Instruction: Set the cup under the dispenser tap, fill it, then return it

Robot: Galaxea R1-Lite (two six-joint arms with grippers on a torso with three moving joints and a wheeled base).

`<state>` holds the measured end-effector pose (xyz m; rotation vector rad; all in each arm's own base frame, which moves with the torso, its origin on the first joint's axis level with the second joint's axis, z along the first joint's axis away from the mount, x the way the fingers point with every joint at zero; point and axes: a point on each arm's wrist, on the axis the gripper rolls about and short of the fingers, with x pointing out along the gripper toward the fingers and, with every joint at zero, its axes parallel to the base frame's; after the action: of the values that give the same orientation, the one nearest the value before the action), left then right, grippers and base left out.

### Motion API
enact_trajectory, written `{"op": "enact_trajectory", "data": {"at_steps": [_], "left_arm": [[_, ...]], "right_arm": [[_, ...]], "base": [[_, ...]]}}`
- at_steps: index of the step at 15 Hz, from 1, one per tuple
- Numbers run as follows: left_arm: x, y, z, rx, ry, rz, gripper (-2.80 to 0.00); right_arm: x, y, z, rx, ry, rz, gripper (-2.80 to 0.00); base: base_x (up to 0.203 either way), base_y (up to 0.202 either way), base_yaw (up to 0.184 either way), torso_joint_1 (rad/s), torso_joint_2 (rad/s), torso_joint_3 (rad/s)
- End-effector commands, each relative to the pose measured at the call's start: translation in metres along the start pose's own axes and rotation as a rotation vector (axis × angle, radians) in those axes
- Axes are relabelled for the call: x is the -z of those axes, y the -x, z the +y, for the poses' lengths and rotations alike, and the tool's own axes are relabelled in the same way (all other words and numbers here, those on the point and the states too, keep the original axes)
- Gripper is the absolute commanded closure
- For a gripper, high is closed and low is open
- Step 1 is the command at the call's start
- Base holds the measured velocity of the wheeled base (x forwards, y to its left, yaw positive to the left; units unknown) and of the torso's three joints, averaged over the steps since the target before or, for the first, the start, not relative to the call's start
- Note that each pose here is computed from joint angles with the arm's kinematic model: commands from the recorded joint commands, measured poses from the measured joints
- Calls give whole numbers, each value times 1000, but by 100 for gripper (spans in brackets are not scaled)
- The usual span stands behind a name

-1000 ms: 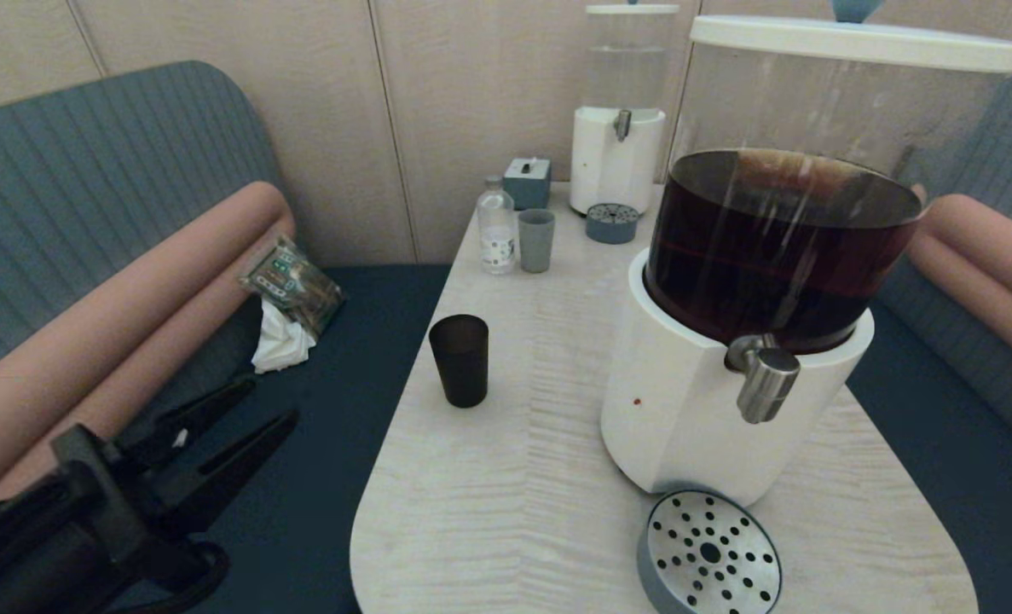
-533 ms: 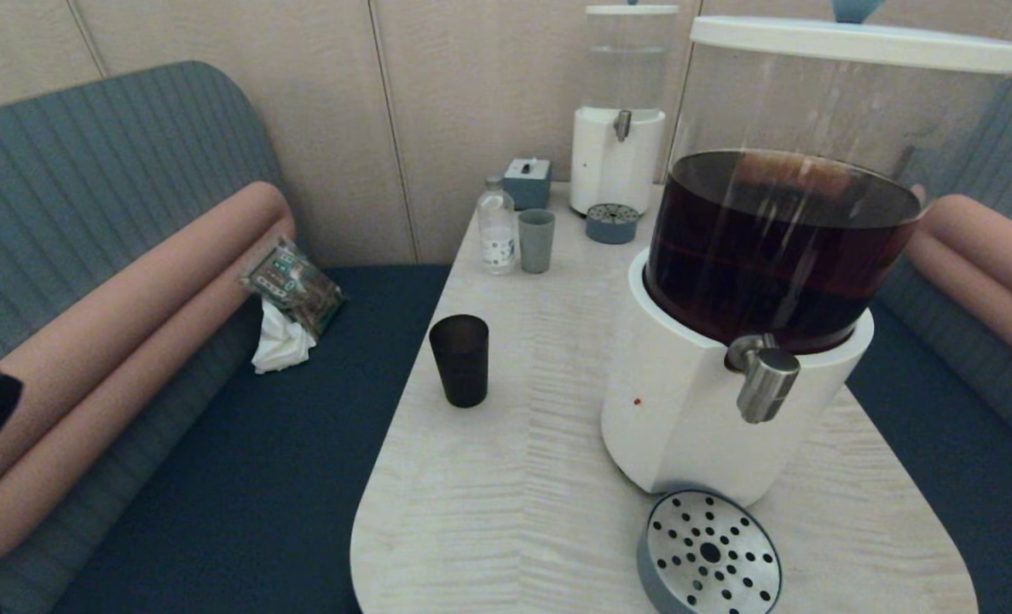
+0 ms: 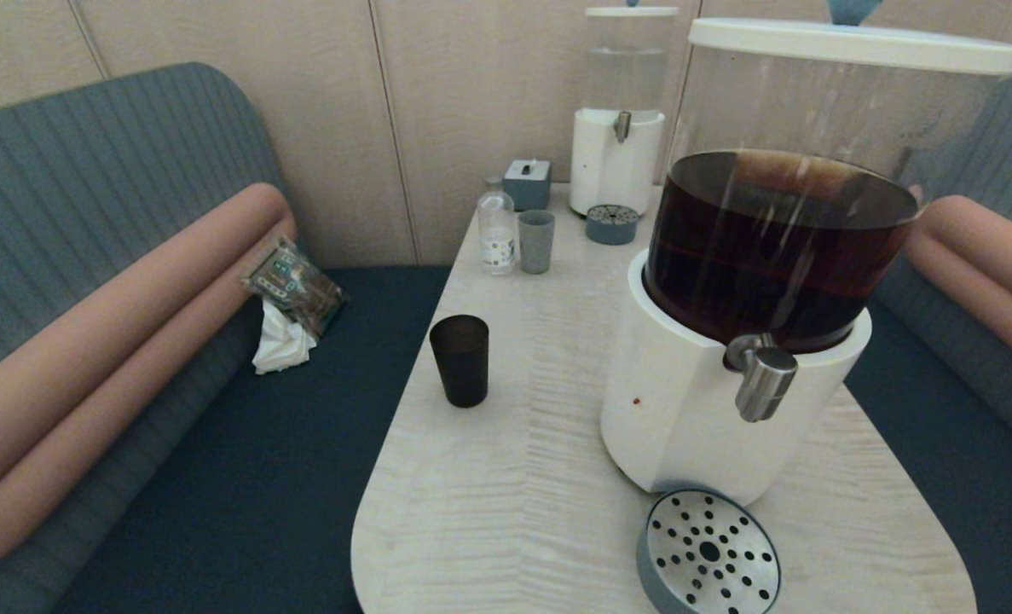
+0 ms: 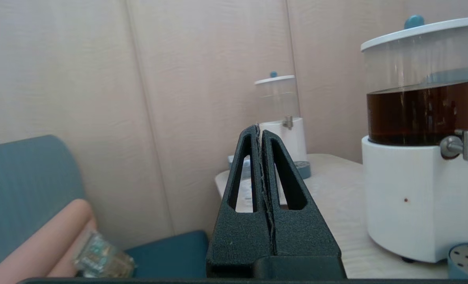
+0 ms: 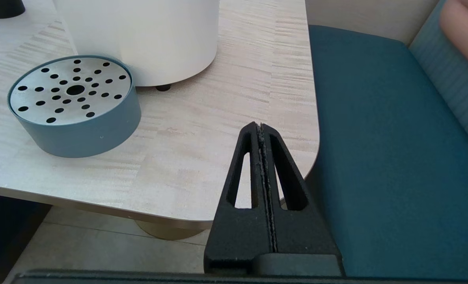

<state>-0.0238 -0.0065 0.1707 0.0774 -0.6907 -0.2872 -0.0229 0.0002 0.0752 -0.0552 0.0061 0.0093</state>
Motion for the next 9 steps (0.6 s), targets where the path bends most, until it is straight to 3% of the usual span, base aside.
{"op": "enact_trajectory", "data": {"at_steps": [1,3,5,7,9], "left_arm": [[-2,24,-7,-5,-25,-67,0],[5,36,-11,-18,-26,-52,0],[14,38,-10,-80,-28,-10,0],[24,39,-9,-111,-46,89,0],[39,41,-8,-166,-80,241,0]], "right_arm": [[0,0,0,0,2,1,0],[0,0,0,0,1,1,0],[0,0,0,0,1,1,0],[0,0,0,0,2,1,0],[0,0,0,0,1,1,0]], "base": [[0,0,0,0,0,0],[0,0,0,0,0,0],[0,0,0,0,0,0],[0,0,0,0,0,0],[0,0,0,0,0,0]]}}
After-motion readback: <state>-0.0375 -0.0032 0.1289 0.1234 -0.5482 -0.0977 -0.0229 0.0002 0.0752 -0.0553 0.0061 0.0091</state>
